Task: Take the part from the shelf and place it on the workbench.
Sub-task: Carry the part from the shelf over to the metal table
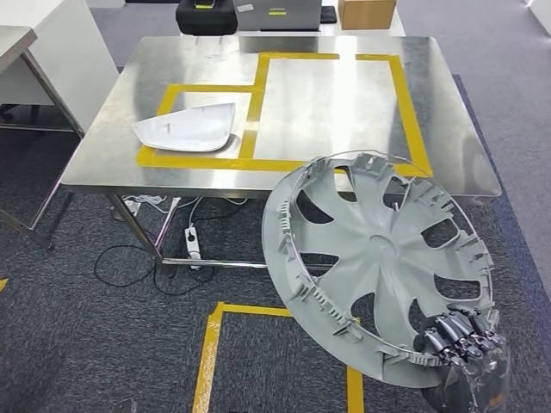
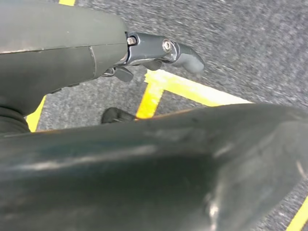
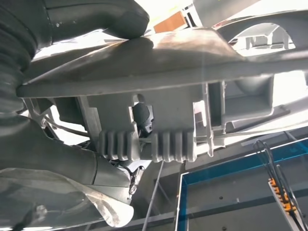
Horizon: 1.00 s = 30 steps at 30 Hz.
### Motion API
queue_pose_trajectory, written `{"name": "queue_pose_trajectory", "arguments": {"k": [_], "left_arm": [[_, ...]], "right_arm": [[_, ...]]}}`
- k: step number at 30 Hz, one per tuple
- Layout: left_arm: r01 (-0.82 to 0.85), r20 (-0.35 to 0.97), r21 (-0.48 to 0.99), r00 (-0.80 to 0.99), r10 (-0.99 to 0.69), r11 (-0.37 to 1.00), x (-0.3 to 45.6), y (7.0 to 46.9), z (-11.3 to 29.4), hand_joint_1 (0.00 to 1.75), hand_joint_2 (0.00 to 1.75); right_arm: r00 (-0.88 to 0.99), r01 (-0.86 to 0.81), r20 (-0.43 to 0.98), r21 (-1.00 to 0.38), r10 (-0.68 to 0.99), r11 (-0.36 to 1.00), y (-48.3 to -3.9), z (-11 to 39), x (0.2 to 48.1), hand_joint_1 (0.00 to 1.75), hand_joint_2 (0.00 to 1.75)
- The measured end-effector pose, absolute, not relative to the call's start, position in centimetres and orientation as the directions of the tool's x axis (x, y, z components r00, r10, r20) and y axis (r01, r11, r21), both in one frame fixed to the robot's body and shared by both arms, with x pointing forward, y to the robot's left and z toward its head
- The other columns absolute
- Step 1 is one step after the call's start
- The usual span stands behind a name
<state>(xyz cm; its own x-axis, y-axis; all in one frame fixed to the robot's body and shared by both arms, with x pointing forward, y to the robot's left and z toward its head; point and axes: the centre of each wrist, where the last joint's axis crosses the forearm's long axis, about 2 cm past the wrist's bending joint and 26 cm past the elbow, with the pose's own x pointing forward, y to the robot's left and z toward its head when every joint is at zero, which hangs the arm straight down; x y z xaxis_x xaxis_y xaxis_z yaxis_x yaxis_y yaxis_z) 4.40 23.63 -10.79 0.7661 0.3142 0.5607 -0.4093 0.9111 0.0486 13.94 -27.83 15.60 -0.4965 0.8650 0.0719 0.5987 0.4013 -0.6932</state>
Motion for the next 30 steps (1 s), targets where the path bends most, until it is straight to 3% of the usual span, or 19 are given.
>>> {"name": "queue_pose_trajectory", "arguments": {"k": [17, 30], "left_arm": [[-0.4, 0.562, 0.038, 0.766, 0.311, 0.916, 4.5, 23.6, -10.8, 0.0, 0.0], [-0.342, 0.573, 0.034, 0.776, 0.262, 0.939, 5.5, 23.7, -10.7, 0.0, 0.0]], "right_arm": [[-0.502, 0.592, 0.114, -0.678, 0.858, 0.436, -28.0, 15.4, 14.8, 1.75, 1.75], [-0.593, 0.575, 0.151, -0.607, 0.791, 0.548, -26.2, 16.5, 20.8, 1.75, 1.75]]}}
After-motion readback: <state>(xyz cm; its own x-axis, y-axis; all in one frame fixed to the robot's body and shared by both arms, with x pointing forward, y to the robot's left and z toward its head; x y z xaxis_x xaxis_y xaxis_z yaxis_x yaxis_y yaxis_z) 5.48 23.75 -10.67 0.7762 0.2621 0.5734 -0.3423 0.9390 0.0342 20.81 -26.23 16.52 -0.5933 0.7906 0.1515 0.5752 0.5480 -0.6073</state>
